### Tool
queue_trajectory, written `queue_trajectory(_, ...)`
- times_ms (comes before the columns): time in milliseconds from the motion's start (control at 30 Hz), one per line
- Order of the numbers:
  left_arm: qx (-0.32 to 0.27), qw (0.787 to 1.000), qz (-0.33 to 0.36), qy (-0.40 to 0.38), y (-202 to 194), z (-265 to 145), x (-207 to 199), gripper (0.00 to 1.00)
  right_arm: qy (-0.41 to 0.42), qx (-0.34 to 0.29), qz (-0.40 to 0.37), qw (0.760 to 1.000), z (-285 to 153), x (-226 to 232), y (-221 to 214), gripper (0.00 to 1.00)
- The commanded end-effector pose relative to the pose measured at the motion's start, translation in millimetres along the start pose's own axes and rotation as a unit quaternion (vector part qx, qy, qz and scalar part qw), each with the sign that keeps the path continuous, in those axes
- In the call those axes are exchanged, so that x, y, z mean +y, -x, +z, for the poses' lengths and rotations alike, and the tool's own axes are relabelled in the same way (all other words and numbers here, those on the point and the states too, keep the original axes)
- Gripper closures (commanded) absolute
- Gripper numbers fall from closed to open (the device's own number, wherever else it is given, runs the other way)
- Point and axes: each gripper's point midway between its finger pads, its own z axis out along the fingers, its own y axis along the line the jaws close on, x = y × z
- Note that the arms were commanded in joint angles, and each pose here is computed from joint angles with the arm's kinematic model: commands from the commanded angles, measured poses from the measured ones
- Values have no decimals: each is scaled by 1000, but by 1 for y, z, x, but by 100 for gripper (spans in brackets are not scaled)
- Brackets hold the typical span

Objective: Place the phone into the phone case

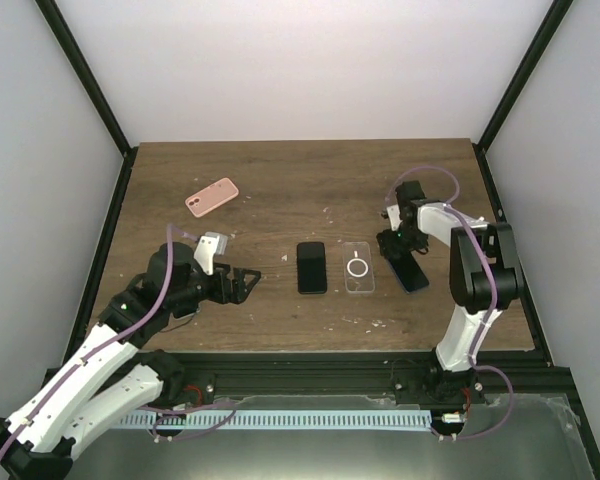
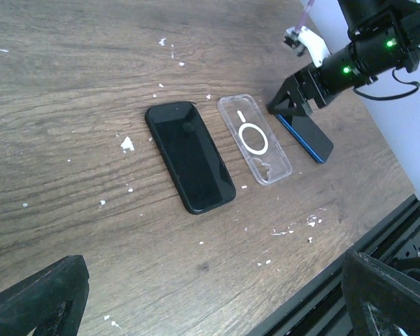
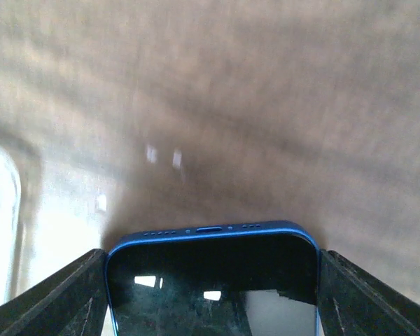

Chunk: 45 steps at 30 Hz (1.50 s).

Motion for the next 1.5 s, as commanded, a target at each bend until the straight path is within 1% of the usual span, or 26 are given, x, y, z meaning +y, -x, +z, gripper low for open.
queue_trajectory(0,-17,1000,4,10,6,-4,3,1,0,-57,33,998,10,-10,48,30)
queue_trajectory(167,-25,1000,3,15,8,-7,4,1,24,-56,80,995,22,-16,71,30)
queue_trajectory(200,-25,1000,3,16,8,-8,5,0,26,-46,86,995,27,-18,69,28)
queue_trajectory(300,-27,999,1,19,8,-9,5,0,23,-32,71,997,29,-18,62,14)
queue_trajectory(333,-29,999,1,20,9,-10,6,0,19,-30,64,997,28,-18,57,12)
queue_trajectory(467,-29,999,1,18,9,-9,5,0,19,-21,37,999,23,-14,37,5)
queue_trajectory(533,-26,999,0,20,8,-8,6,0,19,-22,31,999,20,-12,31,3)
queue_trajectory(700,-25,1000,0,19,8,-8,6,0,32,-10,18,999,18,-5,16,7)
queue_trajectory(833,-26,999,0,19,8,-8,6,0,20,8,20,1000,23,-8,5,15)
queue_trajectory(900,-26,999,0,19,8,-8,5,0,15,18,25,999,23,-10,1,16)
queue_trajectory(1033,-24,1000,0,19,7,-8,6,0,3,23,32,999,18,-12,-6,18)
queue_trajectory(1267,-27,999,0,18,8,-8,5,0,1,21,35,999,14,-10,-14,18)
queue_trajectory(1300,-27,999,0,18,8,-8,5,0,4,22,34,999,15,-9,-15,20)
queue_trajectory(1367,-27,999,0,18,8,-8,5,0,6,25,35,999,18,-8,-18,29)
queue_trajectory(1400,-28,999,0,18,9,-9,5,0,3,28,37,999,19,-8,-20,30)
queue_trajectory(1467,-29,999,0,19,8,-9,6,0,0,27,39,999,21,-8,-20,31)
